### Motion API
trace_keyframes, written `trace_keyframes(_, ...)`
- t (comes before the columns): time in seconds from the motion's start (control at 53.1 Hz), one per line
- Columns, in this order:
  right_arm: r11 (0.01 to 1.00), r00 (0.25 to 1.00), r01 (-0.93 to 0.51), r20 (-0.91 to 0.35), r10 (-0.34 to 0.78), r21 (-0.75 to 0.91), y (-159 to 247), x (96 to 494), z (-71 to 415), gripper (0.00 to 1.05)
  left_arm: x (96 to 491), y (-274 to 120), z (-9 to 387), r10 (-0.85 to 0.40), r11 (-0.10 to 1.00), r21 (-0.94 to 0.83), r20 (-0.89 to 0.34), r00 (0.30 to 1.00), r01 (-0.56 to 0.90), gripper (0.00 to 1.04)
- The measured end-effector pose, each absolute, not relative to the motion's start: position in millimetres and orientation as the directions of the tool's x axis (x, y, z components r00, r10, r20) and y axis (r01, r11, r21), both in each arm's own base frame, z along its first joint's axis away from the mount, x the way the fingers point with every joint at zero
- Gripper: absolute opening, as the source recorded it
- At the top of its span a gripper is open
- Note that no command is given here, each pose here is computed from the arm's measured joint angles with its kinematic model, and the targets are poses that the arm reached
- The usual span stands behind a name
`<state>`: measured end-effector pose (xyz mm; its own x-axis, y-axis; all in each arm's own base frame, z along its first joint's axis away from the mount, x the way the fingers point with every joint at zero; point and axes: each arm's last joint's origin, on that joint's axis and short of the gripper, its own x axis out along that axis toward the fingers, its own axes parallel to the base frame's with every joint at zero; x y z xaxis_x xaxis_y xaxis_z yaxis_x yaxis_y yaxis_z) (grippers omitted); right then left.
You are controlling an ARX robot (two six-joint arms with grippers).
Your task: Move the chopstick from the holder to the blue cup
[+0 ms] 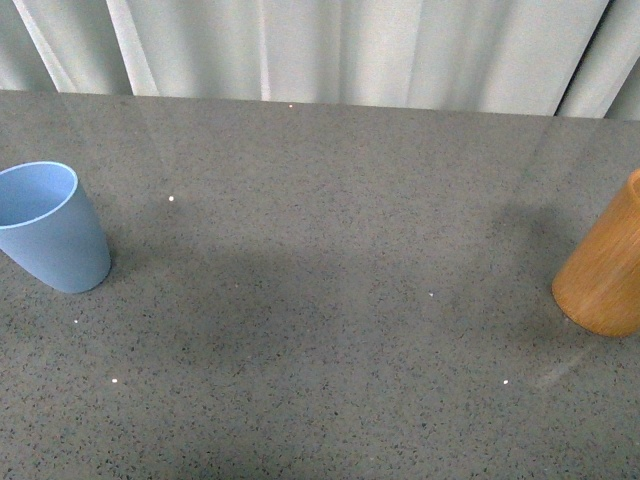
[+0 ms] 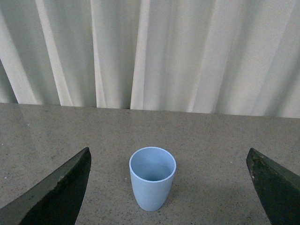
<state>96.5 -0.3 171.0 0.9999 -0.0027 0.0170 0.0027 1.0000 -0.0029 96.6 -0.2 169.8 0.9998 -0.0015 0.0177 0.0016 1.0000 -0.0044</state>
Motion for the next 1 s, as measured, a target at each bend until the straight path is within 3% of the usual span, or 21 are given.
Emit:
trace_keyframes(0.113, 1.000, 1.000, 0.003, 0.017, -0.003, -0.003, -0.3, 96.5, 171.0, 0.95, 96.8, 0.0, 169.6, 0.010, 1.000, -0.007, 0.012, 1.000, -0.009, 0.98)
trace_keyframes(0.245, 1.000, 1.000, 0.004, 0.017, -0.004, -0.003, -0.4, 96.5, 171.0, 0.95, 105.0, 3.6, 164.6, 0.200, 0.969, -0.095, -0.245, 0.949, -0.229, 0.98)
trace_keyframes(0.433, 1.000, 1.000, 0.003, 0.017, -0.003, -0.003, -0.3, 96.5, 171.0, 0.95, 153.4, 17.4, 184.4, 0.199, 0.969, -0.046, -0.447, 0.872, -0.244, 0.98)
trace_keyframes(0.584, 1.000, 1.000, 0.003, 0.017, -0.003, -0.003, -0.3, 96.5, 171.0, 0.95, 200.1, 29.1, 185.4, 0.159, 0.973, -0.026, -0.649, 0.744, -0.231, 0.98)
trace_keyframes(0.734, 1.000, 1.000, 0.003, 0.017, -0.003, -0.003, -0.3, 96.5, 171.0, 0.95, 243.5, 36.6, 182.8, 0.170, 0.971, 0.005, -0.720, 0.672, -0.241, 0.98)
trace_keyframes(0.998, 1.000, 1.000, 0.003, 0.017, -0.003, -0.003, -0.3, 96.5, 171.0, 0.95, 286.4, 34.8, 183.2, 0.184, 0.973, 0.045, -0.739, 0.648, -0.225, 0.98)
